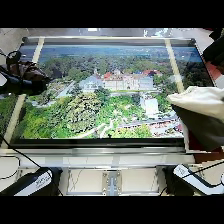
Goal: Fold the shirts.
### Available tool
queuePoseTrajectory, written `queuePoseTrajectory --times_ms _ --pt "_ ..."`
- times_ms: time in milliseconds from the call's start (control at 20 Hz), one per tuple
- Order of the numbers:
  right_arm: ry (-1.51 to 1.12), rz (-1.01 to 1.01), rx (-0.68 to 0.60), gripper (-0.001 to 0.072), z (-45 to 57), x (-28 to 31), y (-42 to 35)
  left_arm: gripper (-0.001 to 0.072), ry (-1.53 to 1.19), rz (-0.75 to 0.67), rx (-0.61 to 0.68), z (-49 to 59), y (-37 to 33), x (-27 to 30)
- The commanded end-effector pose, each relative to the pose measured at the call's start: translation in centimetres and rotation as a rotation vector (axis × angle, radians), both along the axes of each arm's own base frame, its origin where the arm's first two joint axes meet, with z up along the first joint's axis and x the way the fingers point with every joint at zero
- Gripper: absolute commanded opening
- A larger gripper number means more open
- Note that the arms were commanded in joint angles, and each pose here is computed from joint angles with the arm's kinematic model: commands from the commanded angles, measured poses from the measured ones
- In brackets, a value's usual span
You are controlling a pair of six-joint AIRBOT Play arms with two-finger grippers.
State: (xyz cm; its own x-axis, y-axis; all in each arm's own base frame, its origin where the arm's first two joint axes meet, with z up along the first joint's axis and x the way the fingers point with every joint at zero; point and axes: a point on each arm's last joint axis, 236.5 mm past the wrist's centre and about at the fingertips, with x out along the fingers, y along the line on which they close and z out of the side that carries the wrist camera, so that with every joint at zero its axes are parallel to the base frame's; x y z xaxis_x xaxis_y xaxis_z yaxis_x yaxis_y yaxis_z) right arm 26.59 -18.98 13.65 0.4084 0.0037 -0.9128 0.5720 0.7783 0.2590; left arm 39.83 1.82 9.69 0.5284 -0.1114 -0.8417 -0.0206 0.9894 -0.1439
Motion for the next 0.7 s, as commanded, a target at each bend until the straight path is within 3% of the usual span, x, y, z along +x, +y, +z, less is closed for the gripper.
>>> queuePoseTrajectory --times_ms 0,100,250,300,400,450,550,650 --pt "0.185 -0.18 0.066 0.0018 -6.0 -8.5 -1.4 0.0009 0.0 0.0 0.0 0.0 0.0 0.0" --pt "0.276 -0.193 0.136 0.0037 -9.9 -11.1 -0.2 0.0009 0.0 0.001 -0.001 0.0 0.0 0.0" --pt "0.287 -0.212 0.185 0.0406 -10.0 -11.6 0.6 0.0009 0.0 0.0 0.0 0.0 0.0 0.0" --pt "0.252 -0.223 0.192 0.0427 -8.2 -10.8 0.7 0.0009 0.0 0.001 0.0 0.0 0.0 0.0" --pt "0.095 -0.213 0.165 0.0423 -2.9 -7.6 0.3 0.0009 0.0 0.0 0.0 0.0 0.0 0.0" --pt "-0.044 -0.186 0.144 0.035 0.9 -5.0 0.3 0.0009 0.0 0.0 0.0 0.0 0.0 0.0" --pt "-0.353 -0.085 0.137 0.0024 8.9 0.1 2.0 0.0009 0.001 0.001 -0.001 0.0 0.0 0.0" --pt "-0.627 0.093 0.164 0.0019 16.3 3.4 5.8 0.0009 0.002 0.003 -0.002 0.0 0.0 0.0"
